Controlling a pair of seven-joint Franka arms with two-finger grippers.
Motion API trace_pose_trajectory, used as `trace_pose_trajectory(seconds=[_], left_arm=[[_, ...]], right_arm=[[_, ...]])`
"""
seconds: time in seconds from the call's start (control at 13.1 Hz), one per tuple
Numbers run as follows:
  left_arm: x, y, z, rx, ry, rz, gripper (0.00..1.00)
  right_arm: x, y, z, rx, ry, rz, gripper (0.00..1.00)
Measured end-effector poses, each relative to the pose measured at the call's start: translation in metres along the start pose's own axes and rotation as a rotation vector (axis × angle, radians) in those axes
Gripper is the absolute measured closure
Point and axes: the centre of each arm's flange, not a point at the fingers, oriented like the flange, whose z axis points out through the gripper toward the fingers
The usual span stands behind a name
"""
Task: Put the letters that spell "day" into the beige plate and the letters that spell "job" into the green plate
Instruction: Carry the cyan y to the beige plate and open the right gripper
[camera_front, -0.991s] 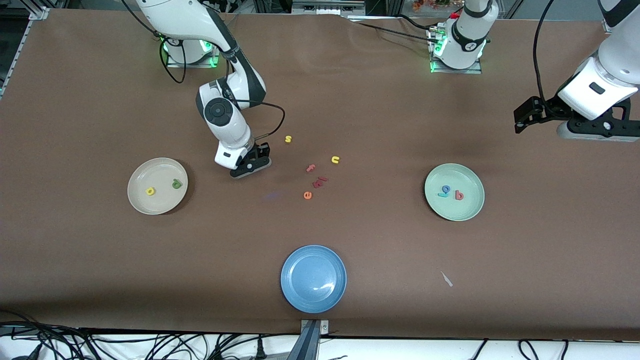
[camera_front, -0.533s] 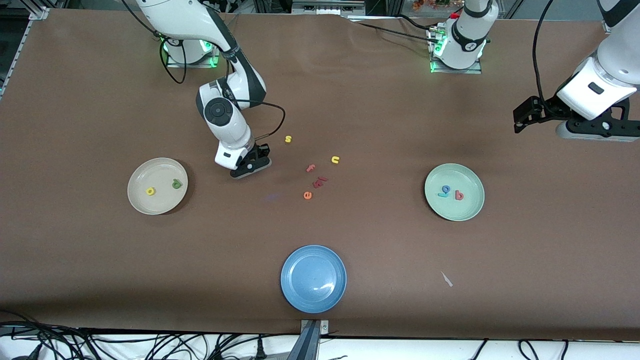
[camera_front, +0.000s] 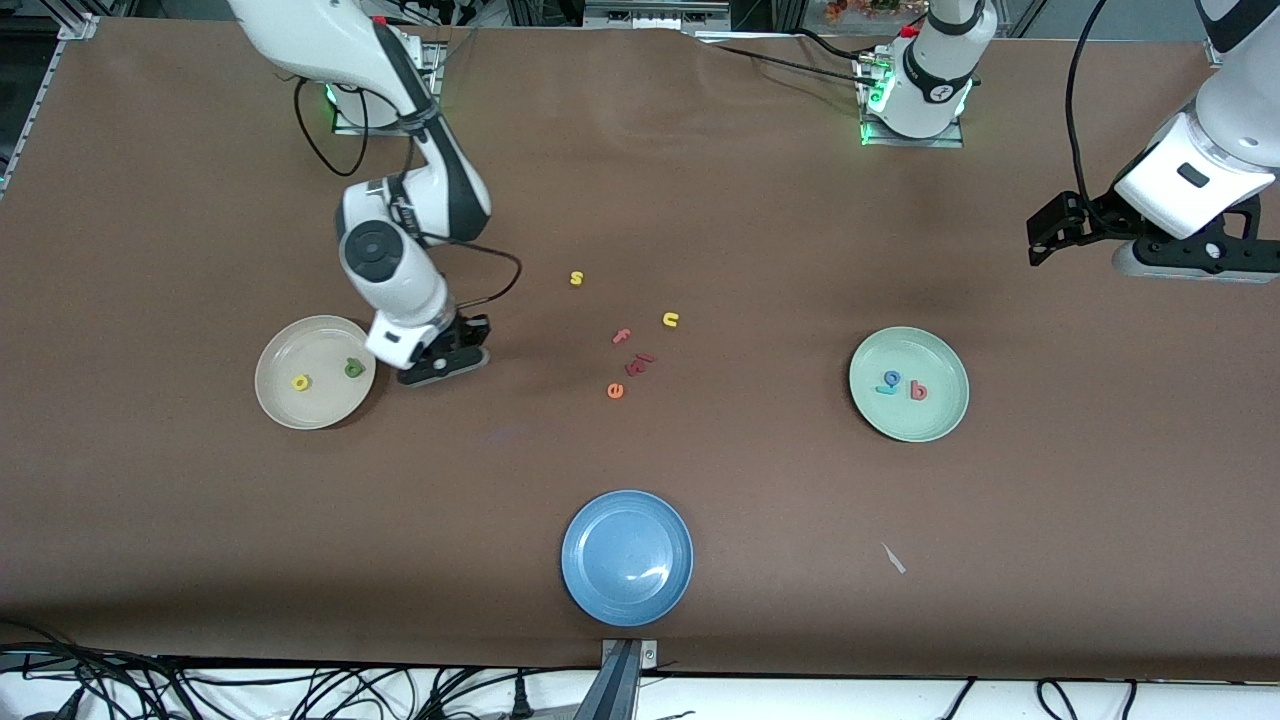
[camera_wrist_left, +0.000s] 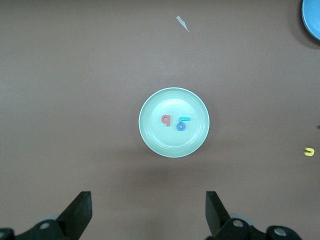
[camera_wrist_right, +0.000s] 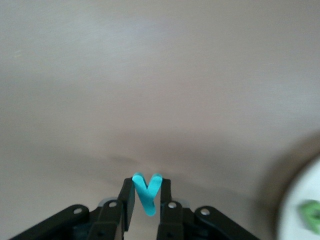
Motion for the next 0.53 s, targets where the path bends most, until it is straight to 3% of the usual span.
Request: trace_pose_trajectory(seconds=[0.53], left_arm=[[-0.001, 0.008, 0.0, 0.0, -0.002, 0.014, 0.0]], right_arm=[[-0.009, 0.144, -0.016, -0.076, -0.006, 0.099, 0.75]])
